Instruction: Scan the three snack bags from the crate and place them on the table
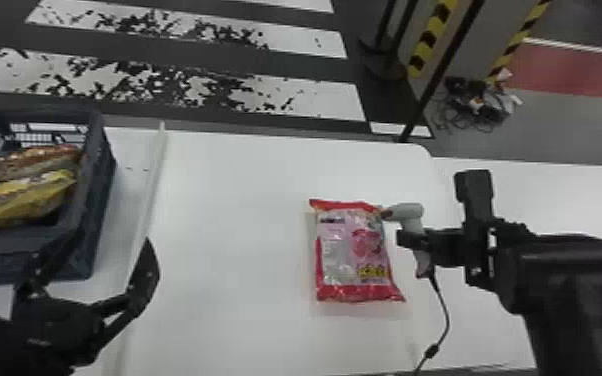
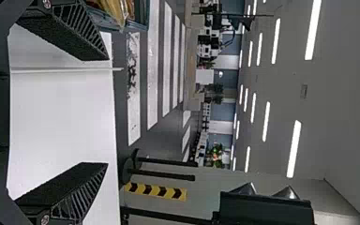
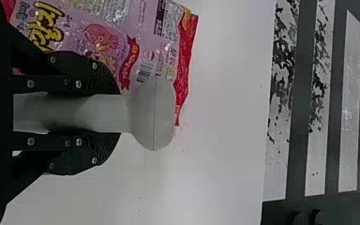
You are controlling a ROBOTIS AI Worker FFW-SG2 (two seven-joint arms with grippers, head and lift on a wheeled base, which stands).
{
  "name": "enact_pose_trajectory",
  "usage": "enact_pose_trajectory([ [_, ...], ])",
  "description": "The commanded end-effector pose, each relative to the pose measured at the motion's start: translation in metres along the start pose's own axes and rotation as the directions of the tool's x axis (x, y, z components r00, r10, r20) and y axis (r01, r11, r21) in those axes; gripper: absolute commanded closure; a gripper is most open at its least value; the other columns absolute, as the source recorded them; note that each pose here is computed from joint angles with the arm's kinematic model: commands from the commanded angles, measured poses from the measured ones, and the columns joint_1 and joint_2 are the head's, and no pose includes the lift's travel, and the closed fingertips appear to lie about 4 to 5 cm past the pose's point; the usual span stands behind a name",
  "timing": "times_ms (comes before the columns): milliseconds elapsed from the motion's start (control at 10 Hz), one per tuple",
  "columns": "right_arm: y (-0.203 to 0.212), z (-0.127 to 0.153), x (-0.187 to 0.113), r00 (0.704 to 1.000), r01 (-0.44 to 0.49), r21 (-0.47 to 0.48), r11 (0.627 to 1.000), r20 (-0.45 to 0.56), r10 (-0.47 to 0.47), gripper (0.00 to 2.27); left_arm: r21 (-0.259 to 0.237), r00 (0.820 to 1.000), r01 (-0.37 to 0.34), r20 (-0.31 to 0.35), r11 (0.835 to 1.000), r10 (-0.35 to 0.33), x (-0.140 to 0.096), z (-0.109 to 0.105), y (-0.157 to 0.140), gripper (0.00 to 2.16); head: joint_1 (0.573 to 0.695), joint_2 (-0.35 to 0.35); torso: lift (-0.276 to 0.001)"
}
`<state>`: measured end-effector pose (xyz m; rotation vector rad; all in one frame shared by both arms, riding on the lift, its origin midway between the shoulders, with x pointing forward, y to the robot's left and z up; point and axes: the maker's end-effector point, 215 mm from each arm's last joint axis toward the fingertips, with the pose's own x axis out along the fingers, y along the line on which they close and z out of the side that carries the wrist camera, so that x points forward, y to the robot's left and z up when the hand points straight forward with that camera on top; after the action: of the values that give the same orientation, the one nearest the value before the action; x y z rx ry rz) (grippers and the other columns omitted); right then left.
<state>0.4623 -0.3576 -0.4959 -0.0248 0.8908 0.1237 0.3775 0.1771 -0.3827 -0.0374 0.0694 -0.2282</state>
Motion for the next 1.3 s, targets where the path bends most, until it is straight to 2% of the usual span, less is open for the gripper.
enact_pose_trajectory([
  [0,-0.029,-0.005,-0.002,0.999,0.037,0.021,0.999,0.006,-0.038,2.26,0.001,1.0,0.0,0.003,1.0,0.0,0.001,0.001,0.0,0.07,0.695,-0.235,-0.062],
  [500,-0.097,-0.036,0.009,0.993,0.116,0.05,0.992,-0.007,-0.116,2.26,-0.002,1.0,0.0,0.0,1.0,0.0,0.002,0.0,0.0,0.07,0.695,-0.34,-0.062],
  [900,-0.108,-0.051,0.022,0.993,0.12,0.056,0.991,-0.008,-0.12,2.25,-0.001,1.0,0.003,0.0,1.0,-0.003,0.002,0.0,-0.001,0.07,0.695,-0.35,-0.062],
  [1200,-0.108,-0.062,0.027,0.993,0.119,0.059,0.991,-0.024,-0.118,1.84,-0.002,1.0,0.002,-0.004,1.0,-0.002,0.001,-0.002,-0.001,0.07,0.695,-0.35,-0.062],
])
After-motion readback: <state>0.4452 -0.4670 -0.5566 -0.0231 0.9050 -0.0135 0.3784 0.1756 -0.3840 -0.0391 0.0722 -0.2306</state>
